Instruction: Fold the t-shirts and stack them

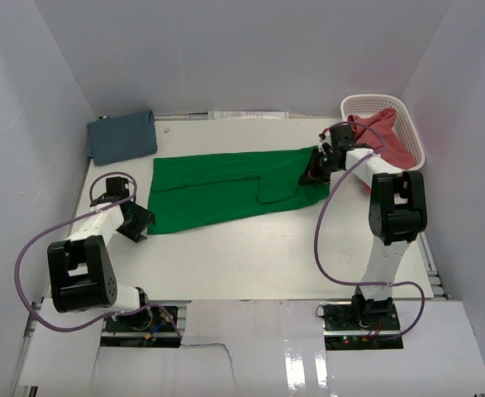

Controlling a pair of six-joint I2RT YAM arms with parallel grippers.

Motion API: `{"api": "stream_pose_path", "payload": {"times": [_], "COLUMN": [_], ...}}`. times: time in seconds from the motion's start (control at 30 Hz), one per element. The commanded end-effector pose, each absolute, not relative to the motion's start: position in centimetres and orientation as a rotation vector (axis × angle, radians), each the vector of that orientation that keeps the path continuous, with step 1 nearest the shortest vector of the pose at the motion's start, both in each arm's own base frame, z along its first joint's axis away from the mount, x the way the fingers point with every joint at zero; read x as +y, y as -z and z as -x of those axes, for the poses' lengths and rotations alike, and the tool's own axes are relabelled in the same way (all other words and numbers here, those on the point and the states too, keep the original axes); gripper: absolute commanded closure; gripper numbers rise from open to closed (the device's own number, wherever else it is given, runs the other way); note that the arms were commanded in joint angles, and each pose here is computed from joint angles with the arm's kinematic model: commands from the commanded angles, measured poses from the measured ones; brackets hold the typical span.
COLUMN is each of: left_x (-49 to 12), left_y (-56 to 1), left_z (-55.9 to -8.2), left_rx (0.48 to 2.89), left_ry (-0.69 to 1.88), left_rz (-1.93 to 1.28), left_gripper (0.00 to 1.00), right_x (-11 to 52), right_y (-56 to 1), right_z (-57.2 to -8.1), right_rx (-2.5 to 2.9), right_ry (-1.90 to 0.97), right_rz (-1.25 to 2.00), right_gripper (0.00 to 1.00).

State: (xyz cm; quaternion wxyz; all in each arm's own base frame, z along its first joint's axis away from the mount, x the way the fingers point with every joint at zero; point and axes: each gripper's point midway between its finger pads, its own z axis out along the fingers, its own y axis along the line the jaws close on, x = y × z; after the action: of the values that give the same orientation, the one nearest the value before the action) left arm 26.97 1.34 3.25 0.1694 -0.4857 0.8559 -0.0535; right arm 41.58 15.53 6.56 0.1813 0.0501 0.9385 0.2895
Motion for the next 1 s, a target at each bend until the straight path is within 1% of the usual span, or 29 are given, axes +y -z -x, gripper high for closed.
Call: {"api": "stream_pose_path", "payload": {"times": [0.0, 0.2, 0.27, 0.3, 0.4, 0.43, 0.67, 0.83, 0.97], "left_x": [1.5, 1.7, 1.6, 1.4, 1.0, 0.6, 0.9, 1.3, 1.4], "left_y": [-3.3, -1.8, -1.4, -1.3, -0.9, -1.0, -4.0, -5.9, -6.4], "left_z": [-28.0, -27.3, -27.3, -27.3, -27.6, -27.8, -29.6, -29.9, -29.8], "left_rx": [2.387, 2.413, 2.414, 2.416, 2.438, 2.449, 2.419, 2.392, 2.393], "left_ry": [0.187, 0.146, 0.158, 0.167, 0.196, 0.227, 0.252, 0.238, 0.234], "left_rz": [1.37, 1.39, 1.393, 1.39, 1.38, 1.371, 1.29, 1.261, 1.251], "left_gripper": [0.41, 0.42, 0.53, 0.67, 0.87, 1.0, 1.0, 1.0, 1.0], "right_x": [16.0, 16.0, 16.0, 16.0, 16.0, 16.0, 15.9, 15.5, 15.4], "right_y": [-8.1, -8.2, -8.1, -8.1, -8.2, -8.2, -8.2, -8.4, -9.2], "right_z": [-42.2, -42.3, -42.2, -42.2, -42.2, -42.2, -42.8, -43.9, -44.4], "right_rx": [2.596, 2.591, 2.593, 2.594, 2.592, 2.591, 2.601, 2.59, 2.577], "right_ry": [-0.839, -0.841, -0.841, -0.841, -0.84, -0.84, -0.834, -0.839, -0.845], "right_rz": [-0.11, -0.108, -0.109, -0.109, -0.107, -0.106, -0.109, -0.126, -0.13], "right_gripper": [0.92, 0.92, 0.92, 0.92, 0.92, 0.92, 0.92, 0.92, 0.92]}}
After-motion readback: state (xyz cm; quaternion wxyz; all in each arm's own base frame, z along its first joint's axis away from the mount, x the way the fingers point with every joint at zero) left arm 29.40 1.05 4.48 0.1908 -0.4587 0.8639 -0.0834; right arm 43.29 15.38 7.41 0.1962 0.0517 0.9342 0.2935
